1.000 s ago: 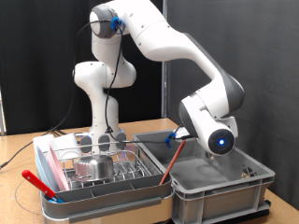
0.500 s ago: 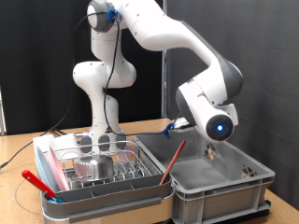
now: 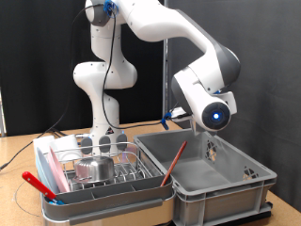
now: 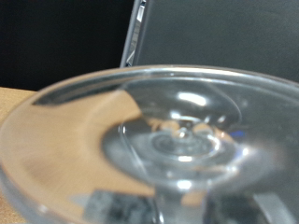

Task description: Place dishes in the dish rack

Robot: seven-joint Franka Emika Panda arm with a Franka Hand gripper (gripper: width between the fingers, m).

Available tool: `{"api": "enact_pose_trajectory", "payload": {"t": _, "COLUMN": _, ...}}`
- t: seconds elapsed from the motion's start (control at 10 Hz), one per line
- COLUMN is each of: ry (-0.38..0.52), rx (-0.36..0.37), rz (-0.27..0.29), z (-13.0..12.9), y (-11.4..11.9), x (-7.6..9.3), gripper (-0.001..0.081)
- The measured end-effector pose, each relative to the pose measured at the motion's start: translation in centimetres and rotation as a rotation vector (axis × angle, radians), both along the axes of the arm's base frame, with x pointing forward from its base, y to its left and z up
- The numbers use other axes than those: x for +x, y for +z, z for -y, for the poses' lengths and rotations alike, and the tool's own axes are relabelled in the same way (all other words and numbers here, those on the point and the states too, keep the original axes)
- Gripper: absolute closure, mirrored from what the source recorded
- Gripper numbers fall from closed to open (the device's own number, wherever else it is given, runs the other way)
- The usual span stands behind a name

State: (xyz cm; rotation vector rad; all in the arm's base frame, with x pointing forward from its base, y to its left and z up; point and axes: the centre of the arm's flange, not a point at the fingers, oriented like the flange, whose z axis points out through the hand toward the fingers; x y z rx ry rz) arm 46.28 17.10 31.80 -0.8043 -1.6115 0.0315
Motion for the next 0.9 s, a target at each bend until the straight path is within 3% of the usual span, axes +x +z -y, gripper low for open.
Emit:
{"api": "enact_pose_trajectory", "payload": {"t": 0.2, "ry": -0.024, "rx": -0.019, "rz": 0.035, "z": 0.7, "y": 1.2, "x": -0.3, "gripper": 0.0703}}
{"api": "enact_pose_trajectory", "payload": {"t": 0.4, "ry": 0.008, "rx": -0.005, "rz": -0.014, "z": 0.7, "y": 0.9, "x": -0.8, "gripper": 0.0703}}
{"api": "enact_pose_trajectory", "payload": {"t": 0.7, "ry": 0.174, "rx": 0.018, "rz": -0.104, "z": 1.8, "y": 2.4, "x": -2.1, "gripper": 0.0703}}
{"api": "enact_pose_trajectory", "payload": {"t": 0.9, "ry": 0.284, "rx": -0.041, "rz": -0.146, "z": 3.6, "y": 3.9, "x": -3.4, "gripper": 0.0703}}
